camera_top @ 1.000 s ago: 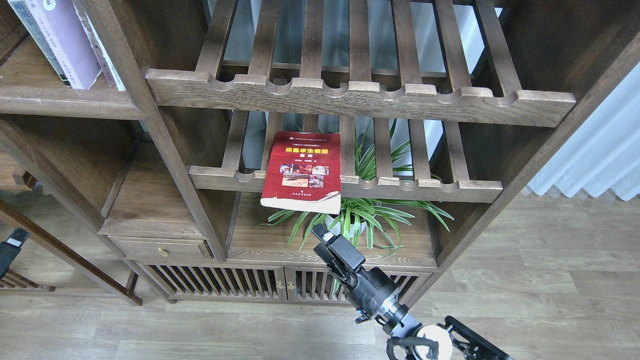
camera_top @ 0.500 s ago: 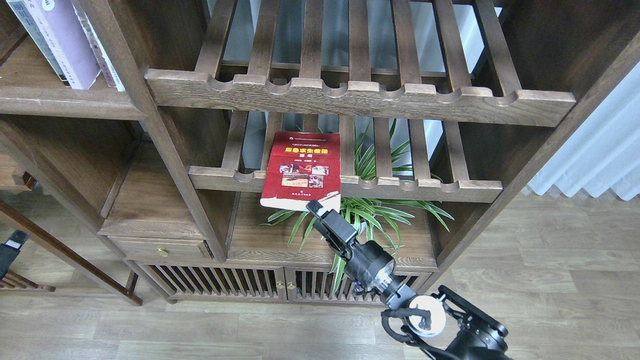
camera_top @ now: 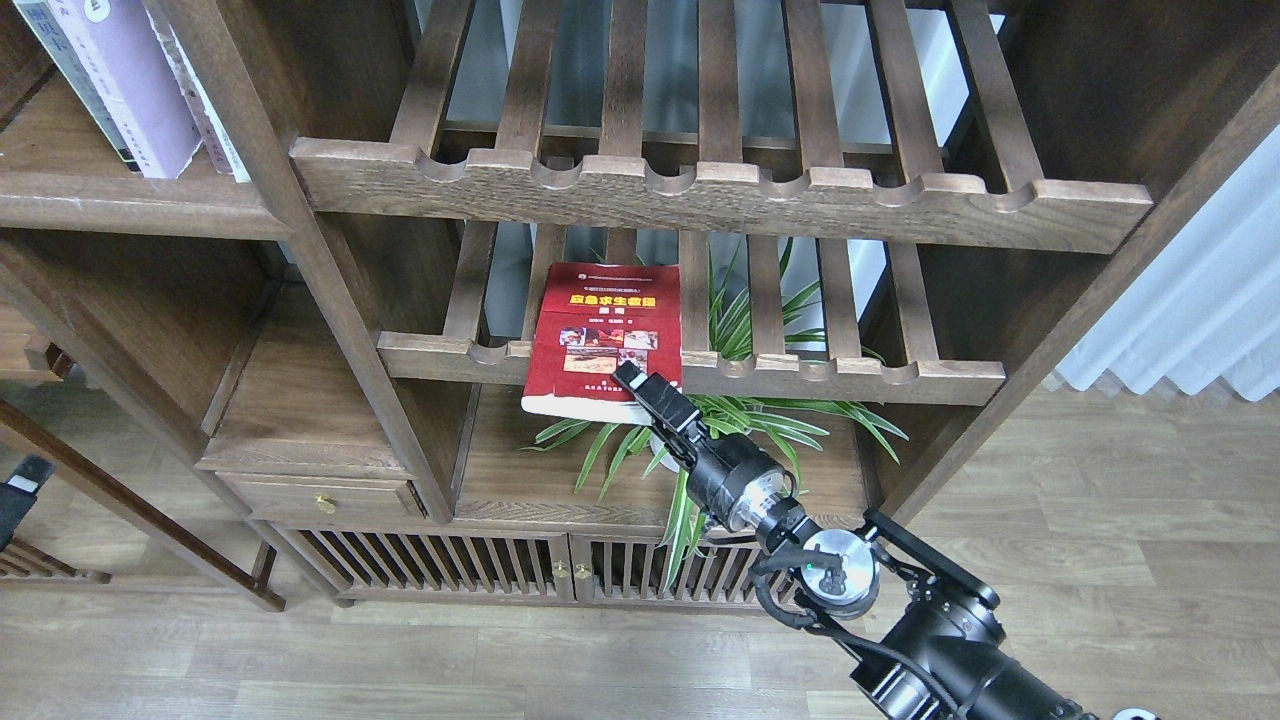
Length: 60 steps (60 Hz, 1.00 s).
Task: Organize books on shelf
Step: 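Reach the right gripper to the red book and tip it off the shelf, then grasp the red book with the left gripper beside the right gripper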
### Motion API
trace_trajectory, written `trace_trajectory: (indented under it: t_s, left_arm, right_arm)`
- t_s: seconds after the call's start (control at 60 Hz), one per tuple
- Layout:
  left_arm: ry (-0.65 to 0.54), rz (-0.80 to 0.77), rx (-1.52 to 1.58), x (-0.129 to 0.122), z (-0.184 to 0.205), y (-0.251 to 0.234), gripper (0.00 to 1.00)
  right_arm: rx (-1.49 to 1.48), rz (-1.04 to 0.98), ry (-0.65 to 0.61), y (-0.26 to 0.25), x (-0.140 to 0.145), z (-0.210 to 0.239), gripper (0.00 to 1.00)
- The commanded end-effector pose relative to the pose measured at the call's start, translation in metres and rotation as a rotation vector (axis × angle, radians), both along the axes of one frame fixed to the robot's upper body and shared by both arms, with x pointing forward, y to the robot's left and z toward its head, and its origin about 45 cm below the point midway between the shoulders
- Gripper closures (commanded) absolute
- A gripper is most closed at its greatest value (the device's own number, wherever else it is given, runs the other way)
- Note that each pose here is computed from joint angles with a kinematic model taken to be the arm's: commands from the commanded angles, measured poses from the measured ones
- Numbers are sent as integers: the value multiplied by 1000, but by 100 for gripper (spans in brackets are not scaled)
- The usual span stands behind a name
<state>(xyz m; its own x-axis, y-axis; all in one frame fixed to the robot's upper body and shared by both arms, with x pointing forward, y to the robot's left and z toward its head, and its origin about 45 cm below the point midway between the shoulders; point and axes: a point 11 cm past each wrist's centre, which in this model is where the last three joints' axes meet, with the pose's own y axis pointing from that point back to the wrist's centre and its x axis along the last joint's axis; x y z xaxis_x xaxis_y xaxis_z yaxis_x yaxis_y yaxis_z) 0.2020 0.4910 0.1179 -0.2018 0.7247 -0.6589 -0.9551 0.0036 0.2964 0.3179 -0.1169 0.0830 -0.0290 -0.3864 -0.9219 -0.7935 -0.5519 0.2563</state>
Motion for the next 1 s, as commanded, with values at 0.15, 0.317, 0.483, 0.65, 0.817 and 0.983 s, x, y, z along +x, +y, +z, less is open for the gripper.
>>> trace_trajectory:
  t_s: [0.15, 0.317, 0.483, 0.65, 0.817, 0.983]
  left_arm:
    - [-2, 1, 1, 0, 0, 0, 1]
    - [0, 7, 3, -1, 0, 2, 1]
    - [1, 1, -4, -1, -3, -2, 1]
    - [2, -7, -99, -1, -11, -19, 1]
    - [116, -88, -355, -15, -52, -86, 1]
    - [195, -153, -476, -29, -71, -133, 1]
  right_arm:
    - [76, 4, -35, 3, -2, 8, 69]
    - [178, 75, -131, 12, -17, 15, 96]
    - [228, 119, -111, 23, -47, 8, 96]
    - [307, 175, -118, 31, -83, 7, 96]
    - [266, 252, -37, 34, -127, -17, 96]
    - [268, 301, 24, 36, -150, -28, 96]
